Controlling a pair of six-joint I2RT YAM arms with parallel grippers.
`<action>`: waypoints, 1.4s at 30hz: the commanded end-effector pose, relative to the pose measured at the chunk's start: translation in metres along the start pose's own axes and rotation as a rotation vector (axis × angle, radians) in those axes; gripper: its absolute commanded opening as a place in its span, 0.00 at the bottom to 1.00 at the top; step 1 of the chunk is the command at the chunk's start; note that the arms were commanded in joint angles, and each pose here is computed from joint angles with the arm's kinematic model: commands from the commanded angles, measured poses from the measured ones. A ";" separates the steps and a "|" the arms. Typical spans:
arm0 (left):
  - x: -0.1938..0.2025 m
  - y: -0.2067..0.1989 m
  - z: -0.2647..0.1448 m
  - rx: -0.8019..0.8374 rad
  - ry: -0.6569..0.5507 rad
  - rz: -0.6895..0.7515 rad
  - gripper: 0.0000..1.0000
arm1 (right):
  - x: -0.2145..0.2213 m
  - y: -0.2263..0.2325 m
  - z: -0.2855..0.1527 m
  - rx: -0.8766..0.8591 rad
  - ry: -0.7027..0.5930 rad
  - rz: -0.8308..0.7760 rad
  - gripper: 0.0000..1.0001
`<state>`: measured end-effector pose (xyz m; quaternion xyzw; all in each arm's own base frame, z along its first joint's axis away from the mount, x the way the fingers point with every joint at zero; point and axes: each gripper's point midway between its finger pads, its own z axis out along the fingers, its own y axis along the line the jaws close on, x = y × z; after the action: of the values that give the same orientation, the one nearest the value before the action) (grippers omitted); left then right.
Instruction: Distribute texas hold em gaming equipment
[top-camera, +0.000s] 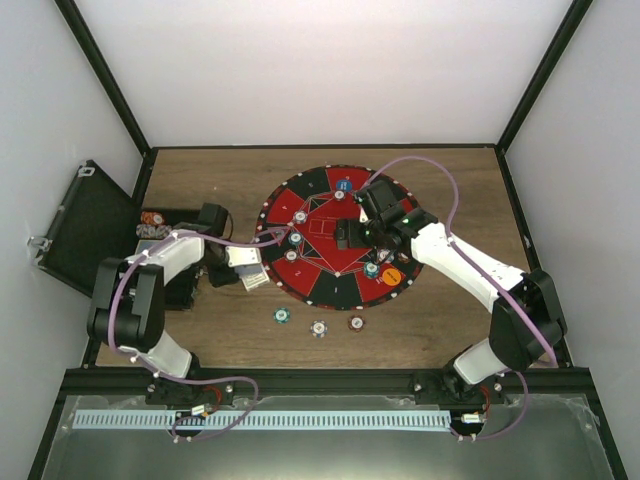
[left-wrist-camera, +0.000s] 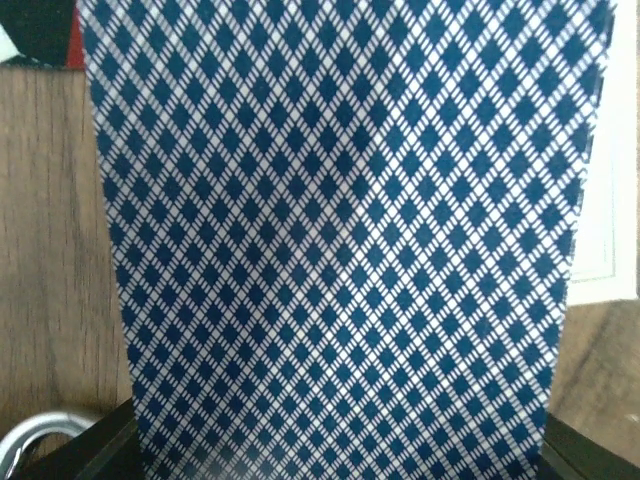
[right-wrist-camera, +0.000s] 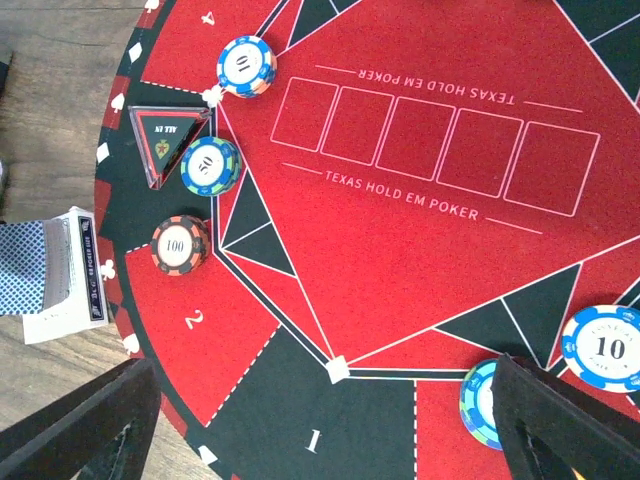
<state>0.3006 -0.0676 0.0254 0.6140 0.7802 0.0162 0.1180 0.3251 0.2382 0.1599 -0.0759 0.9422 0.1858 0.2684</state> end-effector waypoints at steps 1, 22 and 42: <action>-0.006 0.002 -0.027 -0.012 -0.026 0.005 0.04 | -0.008 0.016 -0.006 -0.053 -0.011 -0.003 0.94; -0.078 -0.022 -0.111 -0.022 -0.277 0.122 0.04 | 0.013 0.160 -0.024 -0.830 0.186 0.047 0.96; -0.097 -0.028 -0.128 -0.058 -0.308 0.181 0.04 | 0.037 0.175 0.011 -0.843 0.289 0.078 0.75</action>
<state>0.2656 -0.1427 0.1411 0.6711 0.7056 -0.0437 0.2232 0.2641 0.3883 0.1866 -0.1570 0.8227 0.5390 0.0895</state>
